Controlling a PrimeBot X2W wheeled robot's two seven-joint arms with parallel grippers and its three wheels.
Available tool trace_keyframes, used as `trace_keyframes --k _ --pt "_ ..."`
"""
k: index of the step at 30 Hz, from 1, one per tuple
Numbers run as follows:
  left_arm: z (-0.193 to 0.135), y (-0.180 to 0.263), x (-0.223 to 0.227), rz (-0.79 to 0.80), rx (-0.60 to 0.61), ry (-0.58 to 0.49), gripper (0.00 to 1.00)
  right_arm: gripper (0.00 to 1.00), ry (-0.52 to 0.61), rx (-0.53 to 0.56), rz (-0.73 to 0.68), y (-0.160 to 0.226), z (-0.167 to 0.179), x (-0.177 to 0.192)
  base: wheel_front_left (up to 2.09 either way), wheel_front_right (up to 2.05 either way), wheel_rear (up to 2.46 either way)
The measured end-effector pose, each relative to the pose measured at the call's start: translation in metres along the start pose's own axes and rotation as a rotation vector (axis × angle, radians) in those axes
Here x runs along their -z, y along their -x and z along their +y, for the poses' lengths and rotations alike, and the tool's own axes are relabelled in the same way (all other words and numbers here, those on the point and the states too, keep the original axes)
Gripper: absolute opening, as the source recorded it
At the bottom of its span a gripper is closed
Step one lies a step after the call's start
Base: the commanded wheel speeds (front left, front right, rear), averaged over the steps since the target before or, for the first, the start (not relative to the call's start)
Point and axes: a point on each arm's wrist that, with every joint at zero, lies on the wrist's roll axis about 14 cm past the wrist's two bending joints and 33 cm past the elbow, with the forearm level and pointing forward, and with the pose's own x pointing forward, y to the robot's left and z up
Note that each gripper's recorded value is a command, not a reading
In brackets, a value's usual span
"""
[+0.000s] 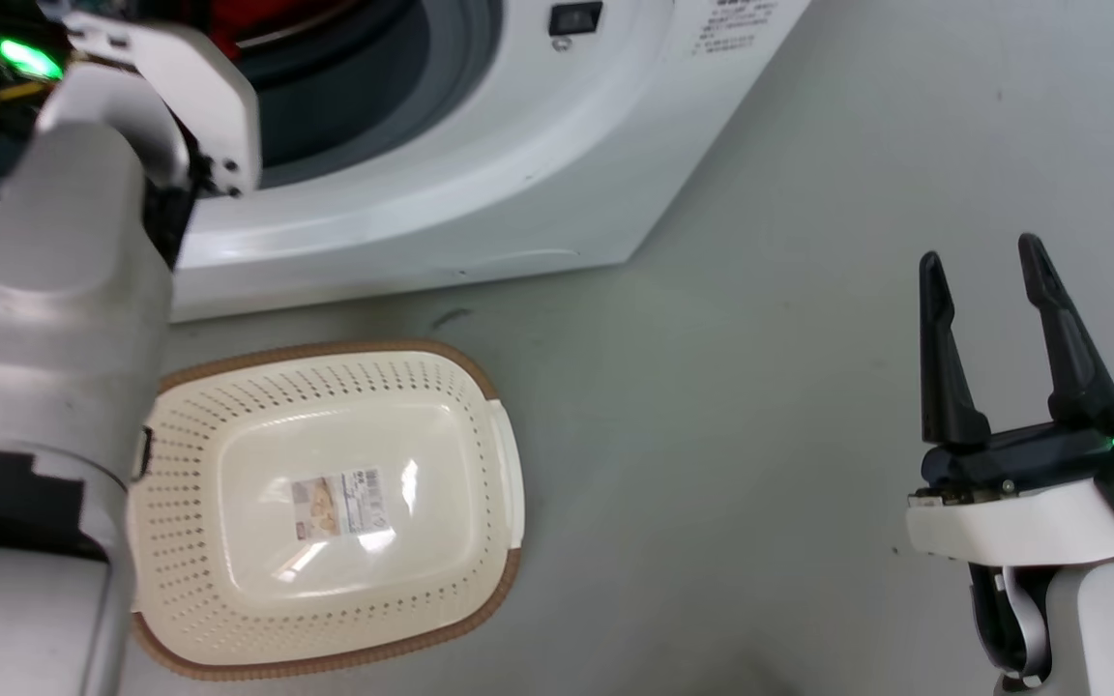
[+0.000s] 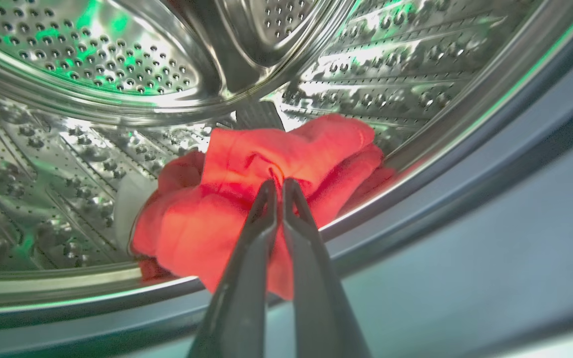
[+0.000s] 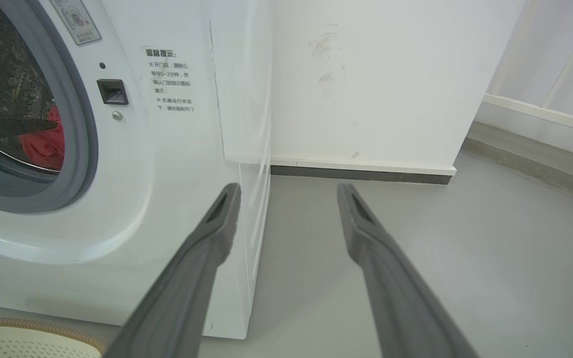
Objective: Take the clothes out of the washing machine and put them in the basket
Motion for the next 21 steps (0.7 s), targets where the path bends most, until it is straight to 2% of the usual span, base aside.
trace_keyframes --k 21 --pt "-0.004 0.122 -0.076 -0.32 0.009 -0.03 0.0 1.0 -0.013 -0.063 -0.106 0.035 0.024 -0.049 0.0 0.0 0.0"
